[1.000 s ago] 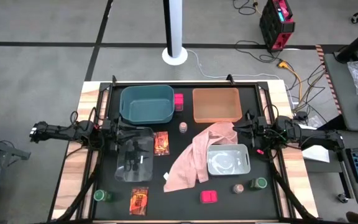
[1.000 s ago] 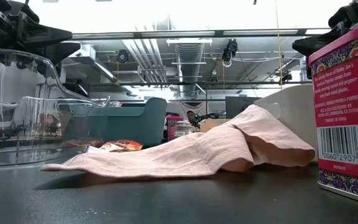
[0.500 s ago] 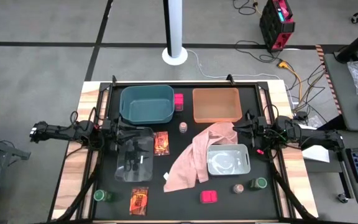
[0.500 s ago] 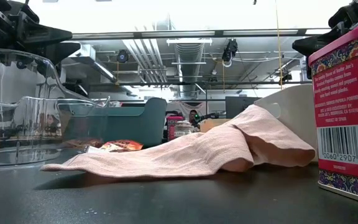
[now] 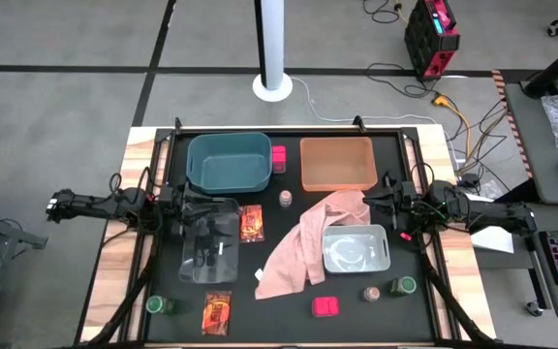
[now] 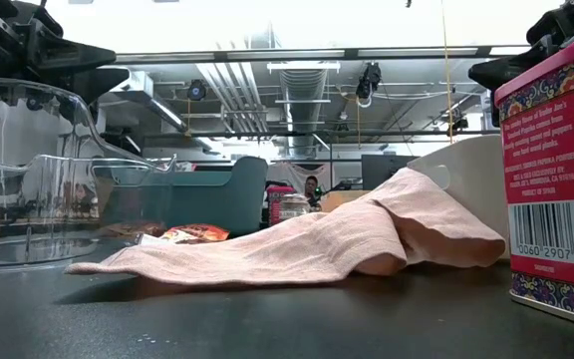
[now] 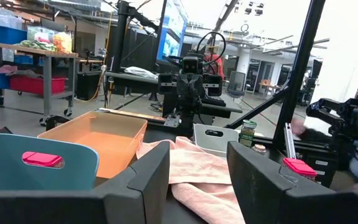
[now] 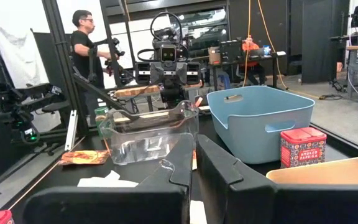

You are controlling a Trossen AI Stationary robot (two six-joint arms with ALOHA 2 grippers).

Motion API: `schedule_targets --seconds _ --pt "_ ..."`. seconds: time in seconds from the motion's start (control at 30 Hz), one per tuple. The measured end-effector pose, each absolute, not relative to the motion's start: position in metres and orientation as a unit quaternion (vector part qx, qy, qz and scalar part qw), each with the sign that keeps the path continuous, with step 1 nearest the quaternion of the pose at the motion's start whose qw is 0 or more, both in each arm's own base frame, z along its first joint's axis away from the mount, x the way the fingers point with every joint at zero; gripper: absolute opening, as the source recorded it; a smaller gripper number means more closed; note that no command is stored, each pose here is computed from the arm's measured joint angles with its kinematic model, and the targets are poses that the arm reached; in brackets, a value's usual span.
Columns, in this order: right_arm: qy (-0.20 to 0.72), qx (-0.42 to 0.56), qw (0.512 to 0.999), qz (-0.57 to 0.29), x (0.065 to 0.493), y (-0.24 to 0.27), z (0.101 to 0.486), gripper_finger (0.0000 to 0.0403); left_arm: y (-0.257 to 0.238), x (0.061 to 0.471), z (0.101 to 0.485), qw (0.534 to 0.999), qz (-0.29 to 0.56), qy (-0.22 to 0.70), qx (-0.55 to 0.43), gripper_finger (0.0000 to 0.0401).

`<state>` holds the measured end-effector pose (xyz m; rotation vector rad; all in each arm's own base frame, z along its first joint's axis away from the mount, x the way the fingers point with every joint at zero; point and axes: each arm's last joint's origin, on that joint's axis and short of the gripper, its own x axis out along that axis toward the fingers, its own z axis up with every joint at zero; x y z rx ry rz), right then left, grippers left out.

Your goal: Sort spices by type

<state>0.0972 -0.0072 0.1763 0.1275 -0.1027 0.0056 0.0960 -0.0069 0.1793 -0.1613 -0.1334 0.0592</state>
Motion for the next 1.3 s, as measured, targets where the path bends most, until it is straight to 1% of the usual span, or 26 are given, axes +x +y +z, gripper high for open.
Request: schedule_targets --seconds 1.13,1.2,1.3 --pt "-0.051 0.064 0.997 0.003 0.0972 -0.0072 0.1763 0.0013 -0.0067 0.0958 0.1807 0.994 0.031 -0.073 -0.081 0.0146" --pt "-0.051 0.064 0.997 0.003 0.0972 -0.0072 0.1762 0.0013 -0.0066 0.0957 0.1811 0.992 0.032 -0.076 -0.096 0.0146" --pt "-0.051 0.064 0.997 0.003 0.0972 -0.0072 0.1763 0.0013 -0.007 0.0958 0.1816 0.986 0.023 -0.079 -0.146 0.0146"
